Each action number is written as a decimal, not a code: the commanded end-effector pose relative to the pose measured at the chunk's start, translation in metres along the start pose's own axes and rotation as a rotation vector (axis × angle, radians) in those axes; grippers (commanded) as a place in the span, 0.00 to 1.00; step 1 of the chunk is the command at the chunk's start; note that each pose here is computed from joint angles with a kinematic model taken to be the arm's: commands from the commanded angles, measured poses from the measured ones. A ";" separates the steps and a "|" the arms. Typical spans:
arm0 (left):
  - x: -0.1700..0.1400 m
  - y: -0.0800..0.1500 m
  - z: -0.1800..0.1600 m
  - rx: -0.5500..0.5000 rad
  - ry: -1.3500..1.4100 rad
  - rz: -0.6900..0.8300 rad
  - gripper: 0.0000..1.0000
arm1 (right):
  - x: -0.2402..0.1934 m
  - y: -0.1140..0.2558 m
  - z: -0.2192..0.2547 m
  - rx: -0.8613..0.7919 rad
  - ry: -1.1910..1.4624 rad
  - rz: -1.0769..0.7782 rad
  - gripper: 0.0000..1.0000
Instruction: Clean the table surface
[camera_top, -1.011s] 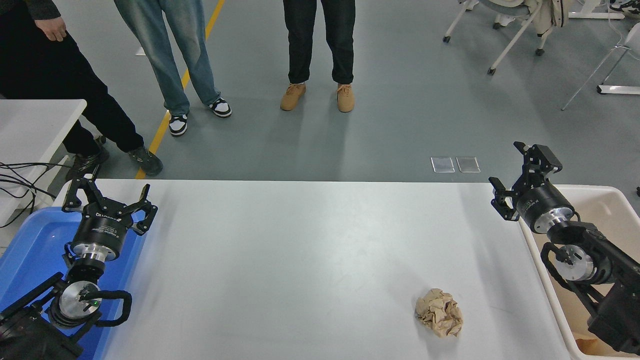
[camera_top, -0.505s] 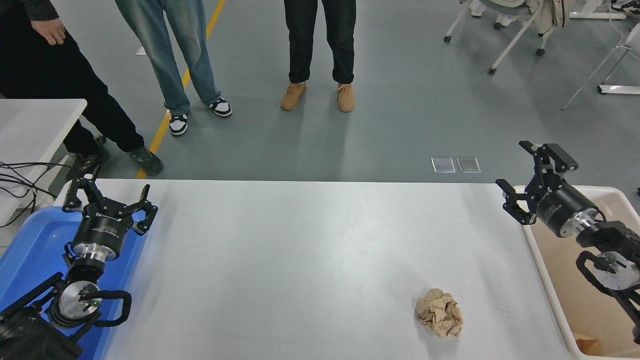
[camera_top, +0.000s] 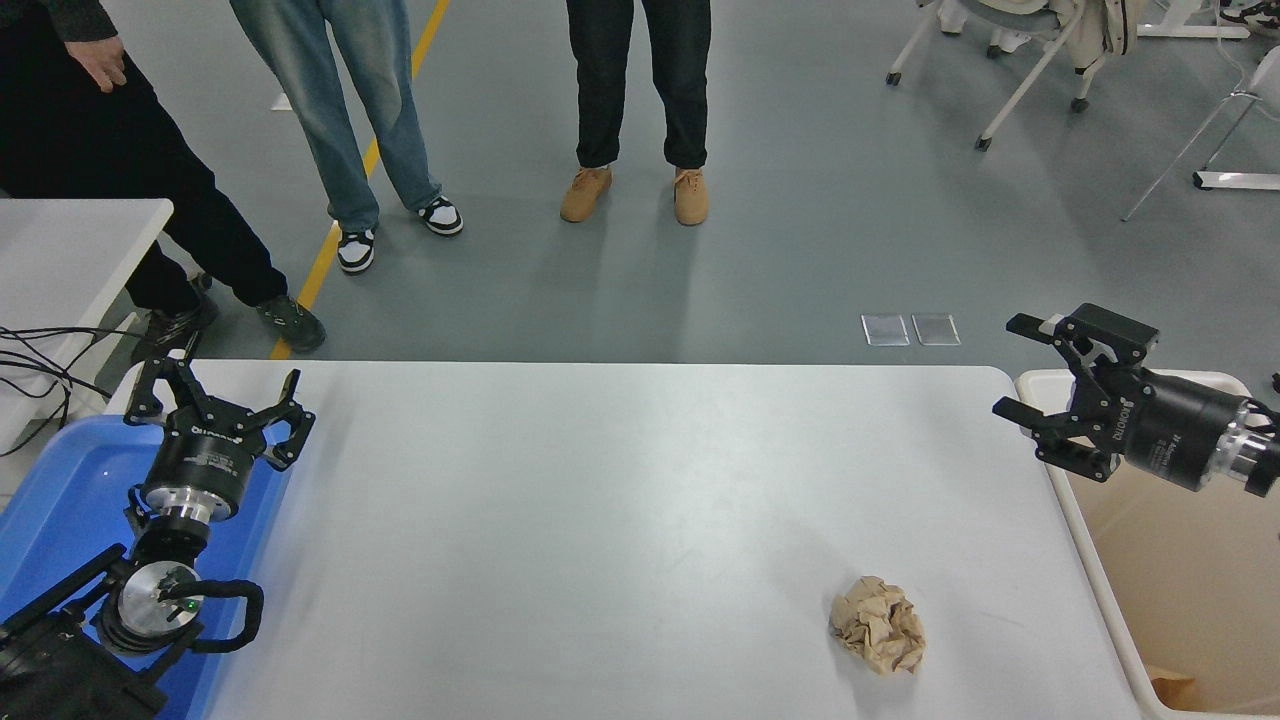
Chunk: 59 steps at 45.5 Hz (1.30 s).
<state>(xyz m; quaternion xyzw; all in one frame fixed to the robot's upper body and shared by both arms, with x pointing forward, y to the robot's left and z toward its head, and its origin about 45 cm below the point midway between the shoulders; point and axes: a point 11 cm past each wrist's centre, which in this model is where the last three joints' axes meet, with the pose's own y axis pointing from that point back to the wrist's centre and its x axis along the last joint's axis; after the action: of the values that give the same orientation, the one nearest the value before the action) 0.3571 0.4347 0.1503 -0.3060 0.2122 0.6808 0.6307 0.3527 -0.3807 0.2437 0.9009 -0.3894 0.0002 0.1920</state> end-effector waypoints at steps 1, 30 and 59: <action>0.000 0.000 0.000 0.001 -0.001 0.000 0.99 | -0.031 -0.003 -0.015 -0.079 0.248 -0.163 0.99; 0.000 0.000 0.000 0.001 0.001 0.000 0.99 | -0.090 -0.040 0.001 -0.167 0.813 -0.323 0.99; 0.000 0.000 0.000 0.001 -0.001 0.000 0.99 | -0.125 -0.034 0.075 -0.330 1.067 -0.529 0.99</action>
<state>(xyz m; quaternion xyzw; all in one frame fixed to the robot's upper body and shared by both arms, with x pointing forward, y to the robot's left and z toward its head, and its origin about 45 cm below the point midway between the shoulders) 0.3572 0.4346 0.1502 -0.3059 0.2125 0.6807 0.6308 0.2900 -0.2974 0.1638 0.8166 -0.0289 0.3260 0.4755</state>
